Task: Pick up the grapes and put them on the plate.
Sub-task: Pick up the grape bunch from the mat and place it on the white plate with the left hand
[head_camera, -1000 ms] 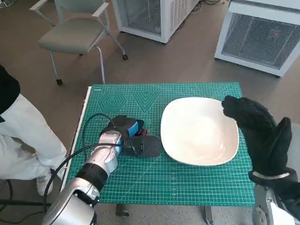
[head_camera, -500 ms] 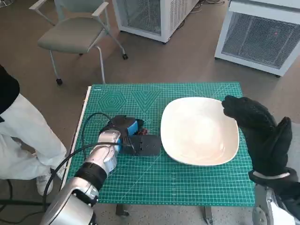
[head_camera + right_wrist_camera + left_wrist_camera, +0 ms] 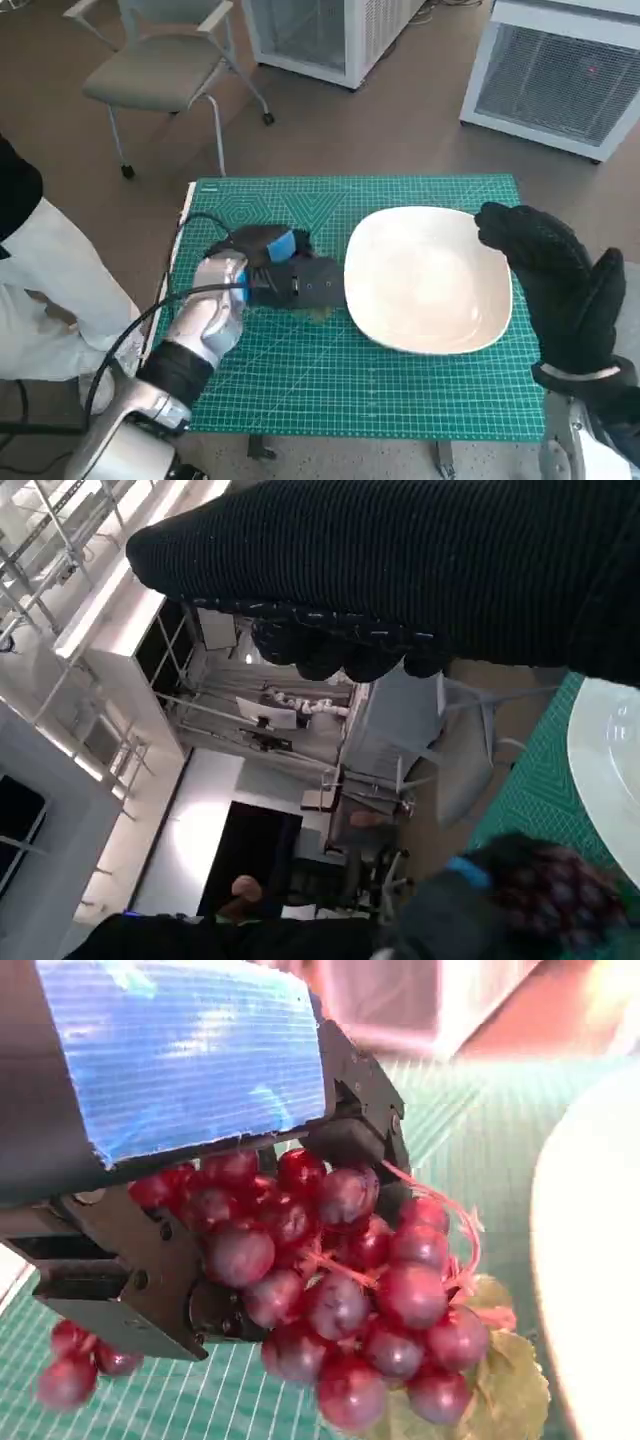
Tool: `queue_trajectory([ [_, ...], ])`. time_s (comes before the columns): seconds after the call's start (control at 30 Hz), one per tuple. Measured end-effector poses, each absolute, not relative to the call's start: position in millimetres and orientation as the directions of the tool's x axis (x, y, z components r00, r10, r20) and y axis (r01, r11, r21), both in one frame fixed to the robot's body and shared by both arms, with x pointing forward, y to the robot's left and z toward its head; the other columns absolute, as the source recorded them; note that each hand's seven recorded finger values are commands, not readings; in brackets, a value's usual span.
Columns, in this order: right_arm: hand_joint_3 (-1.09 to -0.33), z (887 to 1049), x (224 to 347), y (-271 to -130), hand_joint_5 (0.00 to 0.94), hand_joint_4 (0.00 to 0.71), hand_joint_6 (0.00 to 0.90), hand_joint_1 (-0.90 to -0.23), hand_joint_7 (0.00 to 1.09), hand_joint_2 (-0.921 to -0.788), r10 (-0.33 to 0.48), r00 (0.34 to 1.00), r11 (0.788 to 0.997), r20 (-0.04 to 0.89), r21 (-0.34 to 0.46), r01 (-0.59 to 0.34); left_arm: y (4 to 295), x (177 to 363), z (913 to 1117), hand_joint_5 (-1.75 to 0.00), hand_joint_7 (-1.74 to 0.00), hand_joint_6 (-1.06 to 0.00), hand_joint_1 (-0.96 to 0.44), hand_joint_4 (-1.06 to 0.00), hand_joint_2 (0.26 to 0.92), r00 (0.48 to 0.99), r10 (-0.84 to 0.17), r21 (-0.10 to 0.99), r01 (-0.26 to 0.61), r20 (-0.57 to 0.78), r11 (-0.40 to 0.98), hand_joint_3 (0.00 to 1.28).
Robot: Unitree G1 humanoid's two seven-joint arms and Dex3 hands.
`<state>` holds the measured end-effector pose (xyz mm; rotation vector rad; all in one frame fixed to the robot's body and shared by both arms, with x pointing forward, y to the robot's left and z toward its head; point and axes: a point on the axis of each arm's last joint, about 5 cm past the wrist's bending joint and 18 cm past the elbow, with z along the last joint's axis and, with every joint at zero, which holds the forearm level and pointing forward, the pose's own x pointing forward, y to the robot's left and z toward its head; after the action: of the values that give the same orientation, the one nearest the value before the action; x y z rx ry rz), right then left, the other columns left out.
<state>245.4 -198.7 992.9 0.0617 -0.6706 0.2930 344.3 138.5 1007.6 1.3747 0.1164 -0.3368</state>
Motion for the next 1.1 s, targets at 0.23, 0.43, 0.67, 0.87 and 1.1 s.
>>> queue_trajectory([
  [0.23, -0.568, 993.2, 245.7, -199.4, 0.568, 0.411, 0.178, -0.48, 0.92, -0.921, 0.243, 0.744, 0.958, 0.622, -0.034, -0.285, 144.2, 329.8, 1033.5, -1.42, -0.93, -0.74, 0.0, -0.64, 0.723, 0.957, -0.236, 0.965, 0.207, -0.166, 0.162, 0.42],
  [0.43, -0.566, 992.8, 246.6, -199.3, 0.565, 0.413, 0.18, -0.479, 0.92, -0.921, 0.241, 0.746, 0.958, 0.621, -0.03, -0.285, 145.2, 320.3, 1051.8, -1.31, -0.92, -0.74, 0.0, -0.69, 0.837, 0.96, -0.262, 0.974, 0.146, -0.098, 0.171, 0.18],
  [0.67, -0.565, 991.5, 247.6, -199.0, 0.562, 0.415, 0.182, -0.48, 0.91, -0.921, 0.238, 0.749, 0.958, 0.619, -0.024, -0.284, 146.5, 313.4, 1066.0, -1.36, -0.86, -0.75, 0.0, -0.68, 0.868, 0.959, -0.282, 0.979, 0.091, -0.037, 0.182, 0.14],
  [0.87, -0.564, 990.7, 248.1, -199.0, 0.559, 0.417, 0.183, -0.481, 0.91, -0.921, 0.236, 0.749, 0.959, 0.619, -0.022, -0.283, 146.8, 313.0, 1067.3, -1.37, -0.85, -0.76, 0.0, -0.67, 0.873, 0.958, -0.285, 0.979, 0.091, -0.035, 0.184, 0.13],
  [1.1, -0.564, 991.0, 247.9, -199.1, 0.556, 0.419, 0.185, -0.481, 0.91, -0.921, 0.234, 0.744, 0.959, 0.626, -0.025, -0.281, 144.5, 314.0, 1064.9, -1.36, -0.84, -0.77, 0.0, -0.67, 0.876, 0.957, -0.285, 0.976, 0.116, -0.06, 0.186, 0.12],
])
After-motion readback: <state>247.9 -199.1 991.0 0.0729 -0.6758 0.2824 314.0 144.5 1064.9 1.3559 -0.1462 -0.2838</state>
